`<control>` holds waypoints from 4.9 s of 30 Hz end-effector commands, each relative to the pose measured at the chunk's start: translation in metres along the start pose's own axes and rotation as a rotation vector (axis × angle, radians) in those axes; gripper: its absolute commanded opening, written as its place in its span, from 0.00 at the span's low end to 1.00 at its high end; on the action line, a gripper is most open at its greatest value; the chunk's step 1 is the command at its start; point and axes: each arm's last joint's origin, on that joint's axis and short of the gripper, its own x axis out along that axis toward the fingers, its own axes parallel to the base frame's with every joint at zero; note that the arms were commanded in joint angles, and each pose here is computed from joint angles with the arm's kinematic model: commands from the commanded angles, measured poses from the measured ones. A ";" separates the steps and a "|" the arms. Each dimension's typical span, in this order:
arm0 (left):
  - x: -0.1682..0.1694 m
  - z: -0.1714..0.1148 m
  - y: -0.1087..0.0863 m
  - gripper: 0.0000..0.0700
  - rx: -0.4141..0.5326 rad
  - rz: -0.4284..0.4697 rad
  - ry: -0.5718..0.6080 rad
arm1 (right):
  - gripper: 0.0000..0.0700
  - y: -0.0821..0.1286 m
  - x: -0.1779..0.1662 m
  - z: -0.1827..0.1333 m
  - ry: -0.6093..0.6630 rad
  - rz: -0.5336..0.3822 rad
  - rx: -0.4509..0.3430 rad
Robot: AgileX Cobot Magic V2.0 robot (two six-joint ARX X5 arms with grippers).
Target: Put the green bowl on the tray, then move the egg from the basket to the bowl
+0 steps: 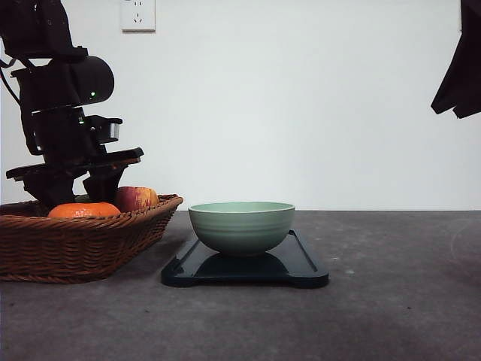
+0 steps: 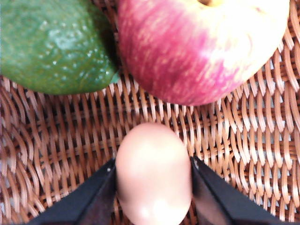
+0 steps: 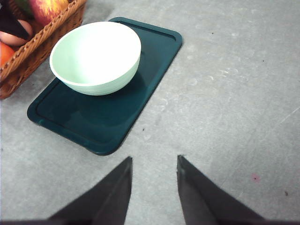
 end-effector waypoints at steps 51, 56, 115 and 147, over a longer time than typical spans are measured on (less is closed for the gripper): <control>-0.093 0.008 -0.118 0.27 0.200 -0.369 -0.438 | 0.27 0.001 0.000 0.002 -0.011 0.002 -0.001; -0.062 0.007 -0.136 0.27 0.228 -0.369 -0.390 | 0.27 0.001 0.000 0.002 -0.010 0.003 -0.001; 0.038 -0.007 -0.170 0.50 0.352 -0.206 -0.263 | 0.27 0.001 0.000 0.002 -0.010 0.002 0.003; -0.101 -0.061 -0.128 0.62 0.270 -0.165 -0.292 | 0.27 0.001 0.000 0.002 -0.011 0.002 0.003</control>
